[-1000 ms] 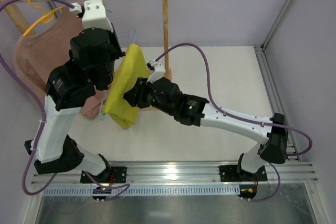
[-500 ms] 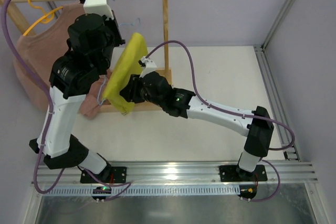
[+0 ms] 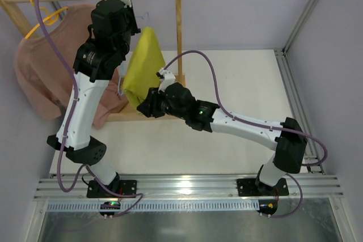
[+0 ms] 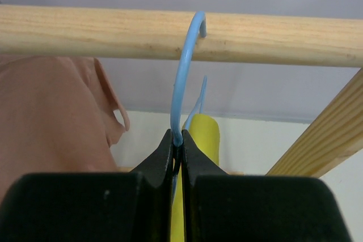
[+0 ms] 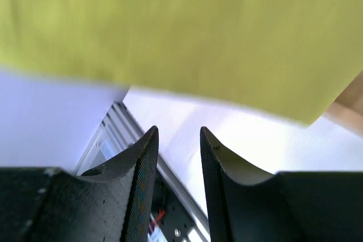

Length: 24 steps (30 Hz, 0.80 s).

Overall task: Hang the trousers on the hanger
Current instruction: Hang the hanger with trousers onto the clothesline

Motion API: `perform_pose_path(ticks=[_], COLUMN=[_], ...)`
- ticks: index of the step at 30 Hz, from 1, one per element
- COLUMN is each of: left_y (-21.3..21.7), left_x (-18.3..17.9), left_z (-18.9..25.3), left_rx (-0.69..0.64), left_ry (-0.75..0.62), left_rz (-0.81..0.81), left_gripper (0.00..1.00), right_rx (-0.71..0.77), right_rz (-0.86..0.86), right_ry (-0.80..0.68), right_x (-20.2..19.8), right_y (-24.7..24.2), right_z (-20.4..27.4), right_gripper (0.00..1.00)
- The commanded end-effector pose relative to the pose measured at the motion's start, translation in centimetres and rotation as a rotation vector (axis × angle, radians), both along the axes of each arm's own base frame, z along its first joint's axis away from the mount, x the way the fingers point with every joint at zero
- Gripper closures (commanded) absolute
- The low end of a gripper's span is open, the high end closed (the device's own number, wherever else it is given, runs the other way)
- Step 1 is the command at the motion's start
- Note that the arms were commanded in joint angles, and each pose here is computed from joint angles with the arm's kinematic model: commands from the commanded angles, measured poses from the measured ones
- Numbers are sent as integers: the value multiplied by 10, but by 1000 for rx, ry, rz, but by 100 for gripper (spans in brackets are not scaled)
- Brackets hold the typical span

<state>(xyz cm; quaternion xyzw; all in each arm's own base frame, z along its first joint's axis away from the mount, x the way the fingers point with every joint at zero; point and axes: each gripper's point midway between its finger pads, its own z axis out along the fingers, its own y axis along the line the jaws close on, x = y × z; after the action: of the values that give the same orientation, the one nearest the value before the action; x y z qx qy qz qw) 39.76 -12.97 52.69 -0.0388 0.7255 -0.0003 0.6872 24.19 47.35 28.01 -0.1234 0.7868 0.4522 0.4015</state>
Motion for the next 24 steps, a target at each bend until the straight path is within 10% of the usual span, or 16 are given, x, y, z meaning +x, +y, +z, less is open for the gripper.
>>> perform_pose_path(ticks=[1, 24], left_y=[16, 33], left_x=[-23, 29], left_z=[106, 53], left_rx=[-173, -83], left_ry=[-342, -239], left_rz=[-7, 62], left_gripper=[100, 100], right_rx=[158, 270], right_rz=[63, 144], right_ry=[-70, -53], right_x=[-31, -100], right_y=[-25, -105], right_z=[49, 59], right_gripper=[61, 60])
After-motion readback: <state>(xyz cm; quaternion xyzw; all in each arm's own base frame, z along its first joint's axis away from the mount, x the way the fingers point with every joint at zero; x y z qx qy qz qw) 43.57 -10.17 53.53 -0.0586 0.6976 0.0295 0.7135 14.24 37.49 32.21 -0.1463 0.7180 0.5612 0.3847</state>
